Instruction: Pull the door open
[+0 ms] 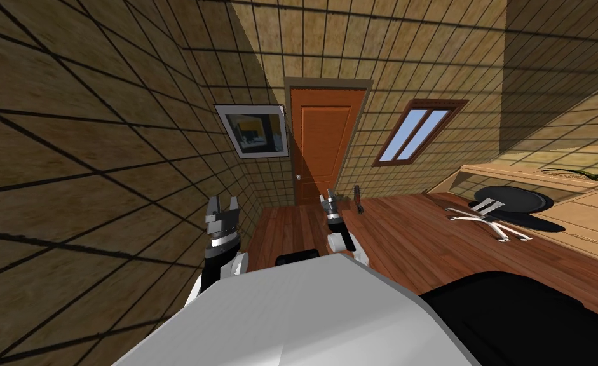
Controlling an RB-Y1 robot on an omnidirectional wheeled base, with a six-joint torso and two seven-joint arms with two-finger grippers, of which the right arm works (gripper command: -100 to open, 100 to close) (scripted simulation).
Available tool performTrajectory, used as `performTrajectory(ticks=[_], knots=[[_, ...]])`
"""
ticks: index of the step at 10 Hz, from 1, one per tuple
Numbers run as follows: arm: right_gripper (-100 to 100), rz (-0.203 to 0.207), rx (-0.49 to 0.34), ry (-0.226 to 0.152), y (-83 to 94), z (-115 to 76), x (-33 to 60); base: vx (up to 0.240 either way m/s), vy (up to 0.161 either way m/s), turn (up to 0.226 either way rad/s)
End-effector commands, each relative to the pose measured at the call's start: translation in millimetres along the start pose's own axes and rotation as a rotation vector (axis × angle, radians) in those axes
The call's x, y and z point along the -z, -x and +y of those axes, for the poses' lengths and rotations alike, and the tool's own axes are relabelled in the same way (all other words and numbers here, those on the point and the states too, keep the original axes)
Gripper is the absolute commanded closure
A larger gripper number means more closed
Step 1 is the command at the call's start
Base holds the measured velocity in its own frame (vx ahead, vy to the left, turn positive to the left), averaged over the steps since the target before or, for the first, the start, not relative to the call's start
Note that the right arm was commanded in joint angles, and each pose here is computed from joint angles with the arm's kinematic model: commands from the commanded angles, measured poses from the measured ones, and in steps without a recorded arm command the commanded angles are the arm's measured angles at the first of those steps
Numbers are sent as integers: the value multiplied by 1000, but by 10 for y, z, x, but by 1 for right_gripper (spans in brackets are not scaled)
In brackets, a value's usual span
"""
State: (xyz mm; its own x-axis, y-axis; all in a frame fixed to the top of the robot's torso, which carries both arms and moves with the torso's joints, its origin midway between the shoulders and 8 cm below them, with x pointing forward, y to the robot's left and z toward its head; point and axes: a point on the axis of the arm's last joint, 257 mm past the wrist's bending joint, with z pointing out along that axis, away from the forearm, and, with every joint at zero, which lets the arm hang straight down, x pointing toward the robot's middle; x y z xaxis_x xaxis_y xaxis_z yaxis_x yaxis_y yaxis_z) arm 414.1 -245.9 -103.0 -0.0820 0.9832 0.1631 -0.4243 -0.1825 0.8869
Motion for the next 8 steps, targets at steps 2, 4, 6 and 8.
performTrajectory(ticks=[2,4,6,8], knots=[[-100,1,-79,-20,10,-148,23,99,30,11],[-100,0,-137,-35,21,-266,39,107,21,12],[-100,-2,-199,-52,35,-393,59,97,22,15],[-100,-6,-260,-69,52,-519,82,99,34,11]])
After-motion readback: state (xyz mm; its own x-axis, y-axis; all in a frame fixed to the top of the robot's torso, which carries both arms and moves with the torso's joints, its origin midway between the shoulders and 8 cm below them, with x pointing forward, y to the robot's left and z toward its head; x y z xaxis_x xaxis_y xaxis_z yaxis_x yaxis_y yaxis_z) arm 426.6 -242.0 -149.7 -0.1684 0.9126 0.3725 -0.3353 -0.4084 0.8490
